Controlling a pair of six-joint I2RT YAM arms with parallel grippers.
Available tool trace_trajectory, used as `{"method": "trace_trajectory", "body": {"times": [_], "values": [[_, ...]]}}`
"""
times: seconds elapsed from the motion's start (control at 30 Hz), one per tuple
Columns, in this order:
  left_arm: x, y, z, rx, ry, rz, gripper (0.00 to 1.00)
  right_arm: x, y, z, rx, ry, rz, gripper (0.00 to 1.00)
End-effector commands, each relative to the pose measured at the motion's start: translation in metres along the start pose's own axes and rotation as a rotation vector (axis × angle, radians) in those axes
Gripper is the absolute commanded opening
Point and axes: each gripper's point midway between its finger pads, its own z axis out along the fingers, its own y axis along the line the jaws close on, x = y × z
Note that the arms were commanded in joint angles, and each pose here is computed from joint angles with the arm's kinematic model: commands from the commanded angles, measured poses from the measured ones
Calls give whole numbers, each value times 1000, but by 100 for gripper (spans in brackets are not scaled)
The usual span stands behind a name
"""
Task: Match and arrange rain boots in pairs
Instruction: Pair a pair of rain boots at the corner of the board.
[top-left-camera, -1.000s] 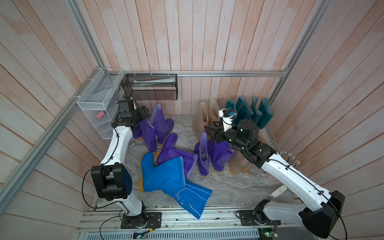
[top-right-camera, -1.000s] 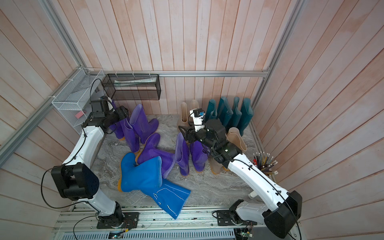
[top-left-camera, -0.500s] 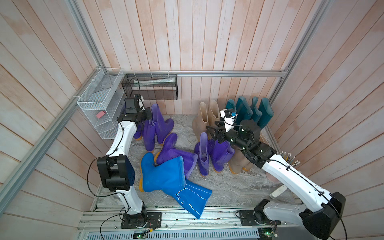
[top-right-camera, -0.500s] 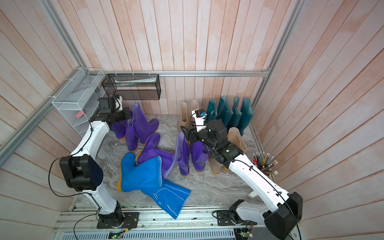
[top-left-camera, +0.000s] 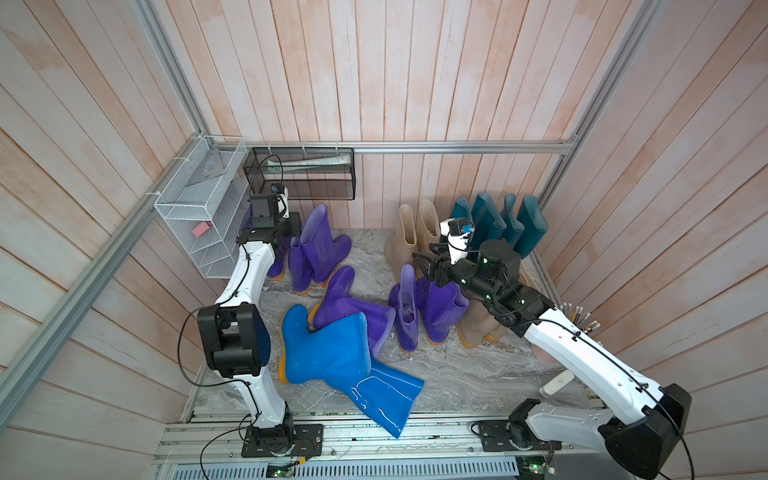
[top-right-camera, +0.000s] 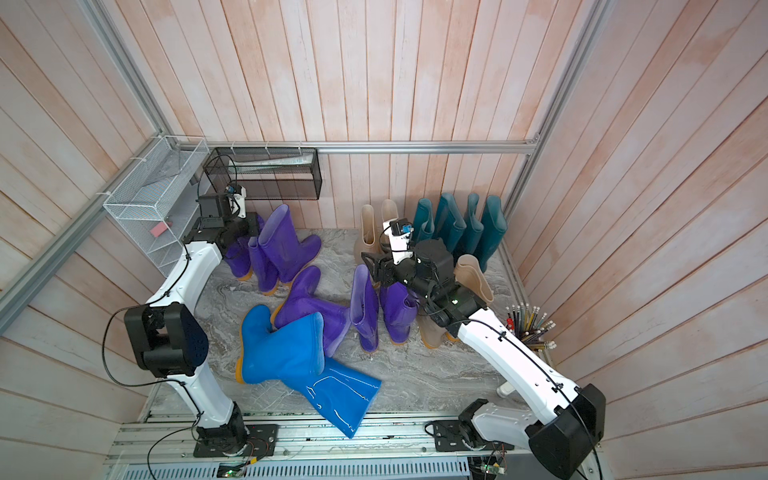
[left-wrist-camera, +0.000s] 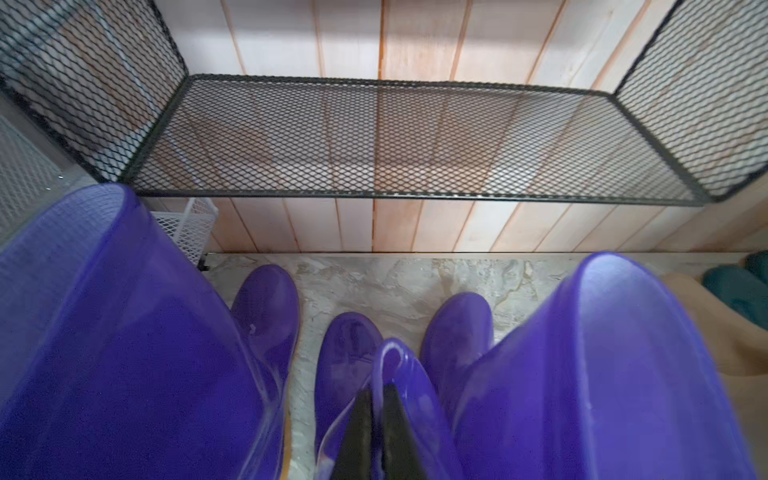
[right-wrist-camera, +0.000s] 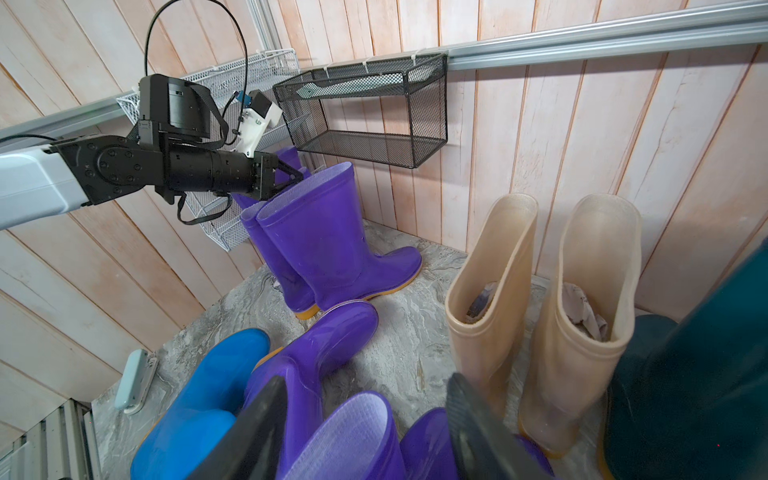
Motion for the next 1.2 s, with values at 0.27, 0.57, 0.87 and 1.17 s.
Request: {"method": "trace_trajectory", "body": {"times": [0.27,0.57,0.87,1.17], "values": [[-50,29,18,-122,-165,102,0,0,-1,1,0,19,26,61],[-53,39,31,-176,-195,170,0,6,-4,9,6,47,26,60],[-66,42,29,-175,-244,192,0,10,-5,19,8,66,25,60],[-61,18,26,-23,-230,106,14,10,-5,22,2,69,26,59]]}}
